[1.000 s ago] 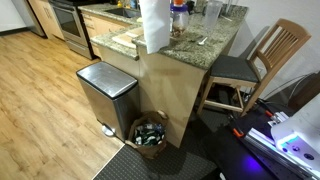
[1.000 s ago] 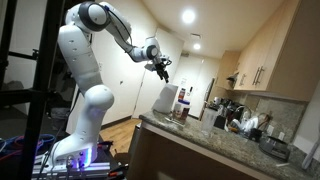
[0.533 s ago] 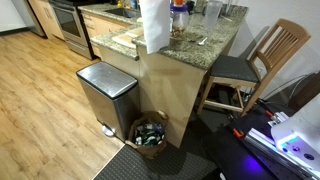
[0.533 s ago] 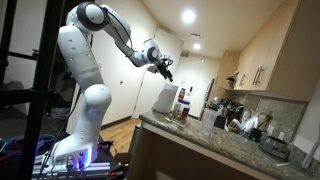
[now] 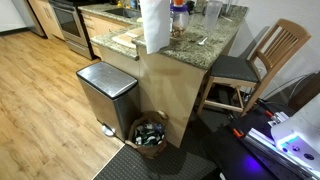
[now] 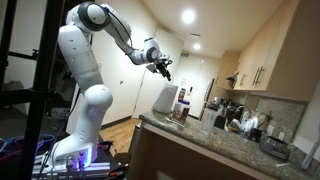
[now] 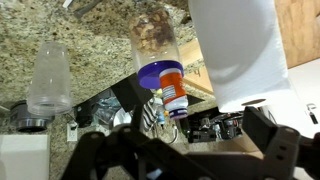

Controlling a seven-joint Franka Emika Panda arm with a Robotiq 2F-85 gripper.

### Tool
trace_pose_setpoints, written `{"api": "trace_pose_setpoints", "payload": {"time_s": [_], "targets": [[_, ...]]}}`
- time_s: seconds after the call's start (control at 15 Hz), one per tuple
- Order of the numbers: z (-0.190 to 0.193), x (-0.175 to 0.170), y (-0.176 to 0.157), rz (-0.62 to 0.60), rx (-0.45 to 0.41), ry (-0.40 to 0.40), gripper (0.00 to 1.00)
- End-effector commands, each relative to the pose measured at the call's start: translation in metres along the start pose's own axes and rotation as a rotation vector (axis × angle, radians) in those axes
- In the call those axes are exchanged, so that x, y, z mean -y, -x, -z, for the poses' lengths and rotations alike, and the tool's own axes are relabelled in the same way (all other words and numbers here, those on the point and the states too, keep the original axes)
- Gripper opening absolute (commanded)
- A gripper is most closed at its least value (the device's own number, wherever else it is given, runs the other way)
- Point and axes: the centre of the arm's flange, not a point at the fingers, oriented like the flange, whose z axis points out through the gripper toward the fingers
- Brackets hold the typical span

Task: Remove the white and orange bottle from the top of the container and place it on the countertop

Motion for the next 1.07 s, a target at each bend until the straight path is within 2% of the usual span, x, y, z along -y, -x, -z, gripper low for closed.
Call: {"api": "trace_pose_setpoints", "payload": {"time_s": [0.0, 0.13, 0.4, 0.47, 0.6, 0.87, 1.0], "targets": [[-0.002, -0.001, 0.001, -0.010, -0.005, -0.032, 1.00], [0.001, -0.004, -0.001, 0.046, 0.031, 0.006, 1.00], [0.002, -0.012, -0.002, 0.212, 0.091, 0.174, 1.00], [-0.002, -0.010, 0.004, 0.141, 0.074, 0.110, 1.00], [-0.001, -0.014, 0.003, 0.169, 0.083, 0.145, 1.00], [0.001, -0.014, 0.003, 0.181, 0.095, 0.142, 1.00], [-0.002, -0.014, 0.002, 0.215, -0.001, 0.152, 1.00]]}}
